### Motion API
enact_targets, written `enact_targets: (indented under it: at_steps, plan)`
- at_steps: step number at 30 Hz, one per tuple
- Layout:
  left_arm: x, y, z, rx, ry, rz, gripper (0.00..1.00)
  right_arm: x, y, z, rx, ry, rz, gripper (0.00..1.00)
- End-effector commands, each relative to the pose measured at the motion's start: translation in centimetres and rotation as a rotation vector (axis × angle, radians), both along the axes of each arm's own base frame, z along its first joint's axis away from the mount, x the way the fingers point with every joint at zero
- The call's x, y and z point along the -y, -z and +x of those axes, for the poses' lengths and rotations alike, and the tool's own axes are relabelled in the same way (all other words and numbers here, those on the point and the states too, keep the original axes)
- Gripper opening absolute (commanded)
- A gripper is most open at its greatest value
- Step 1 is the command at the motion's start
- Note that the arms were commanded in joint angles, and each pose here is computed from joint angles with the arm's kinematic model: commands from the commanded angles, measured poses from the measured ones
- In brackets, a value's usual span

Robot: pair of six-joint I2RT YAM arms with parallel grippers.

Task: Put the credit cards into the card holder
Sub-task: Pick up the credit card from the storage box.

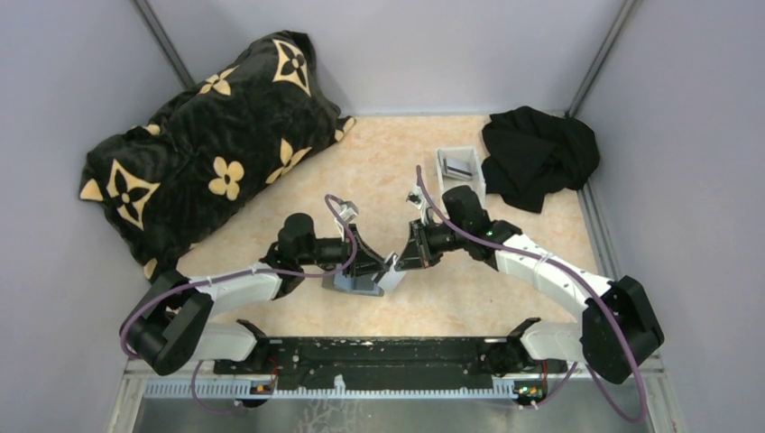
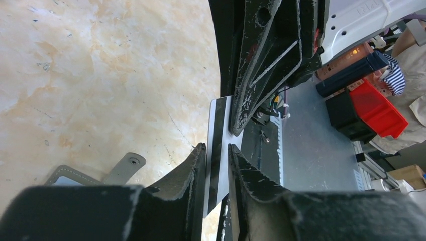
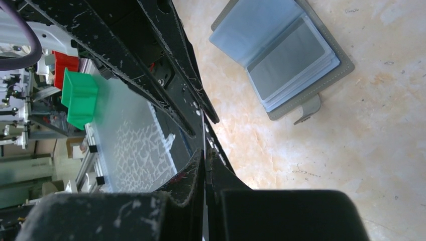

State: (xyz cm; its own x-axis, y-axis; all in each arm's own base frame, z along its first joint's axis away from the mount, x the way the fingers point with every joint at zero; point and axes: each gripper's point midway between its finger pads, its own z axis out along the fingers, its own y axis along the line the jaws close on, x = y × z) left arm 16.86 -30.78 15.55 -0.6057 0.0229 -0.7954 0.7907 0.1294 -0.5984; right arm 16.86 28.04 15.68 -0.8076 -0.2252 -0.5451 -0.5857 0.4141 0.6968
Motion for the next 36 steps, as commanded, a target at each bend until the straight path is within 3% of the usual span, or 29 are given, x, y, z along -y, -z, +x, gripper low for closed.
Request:
enact_targets:
  at_steps: [1, 7, 10, 16, 19, 22, 25, 36]
  plan:
    - [0.0, 0.6, -1.1, -0.043, 0.052, 0.010, 0.26, -0.4, -1.2, 1.6, 0.075, 0.019, 0.051, 0.00]
    - [0.0, 1.3, -1.4, -0.069, 0.067, 0.022, 0.16, -0.4, -1.4, 1.9, 0.074, 0.026, 0.063, 0.00]
    - [0.0, 1.5, -1.6, -0.075, 0.072, 0.022, 0.01, -0.4, -1.5, 2.0, 0.076, 0.028, 0.068, 0.00]
    - [-0.1, 1.2, -1.5, -0.072, 0.055, 0.016, 0.00, -0.5, -1.3, 2.2, 0.074, 0.024, 0.078, 0.00]
    - [-0.7, 2.2, 0.1, -0.081, -0.073, 0.085, 0.00, -0.5, -1.2, 2.6, 0.080, 0.038, 0.072, 0.02]
    - [-2.5, 4.0, 2.7, -0.089, -0.280, 0.200, 0.00, -0.4, -1.1, 3.5, 0.109, 0.072, 0.057, 0.23]
    - [-4.1, 5.0, 3.8, -0.112, -0.402, 0.264, 0.00, -0.4, -1.2, 4.3, 0.140, 0.111, 0.063, 0.35]
    - [-6.5, 8.0, 4.8, -0.223, -0.552, 0.455, 0.00, -1.0, 0.1, 6.7, 0.193, 0.238, -0.005, 0.36]
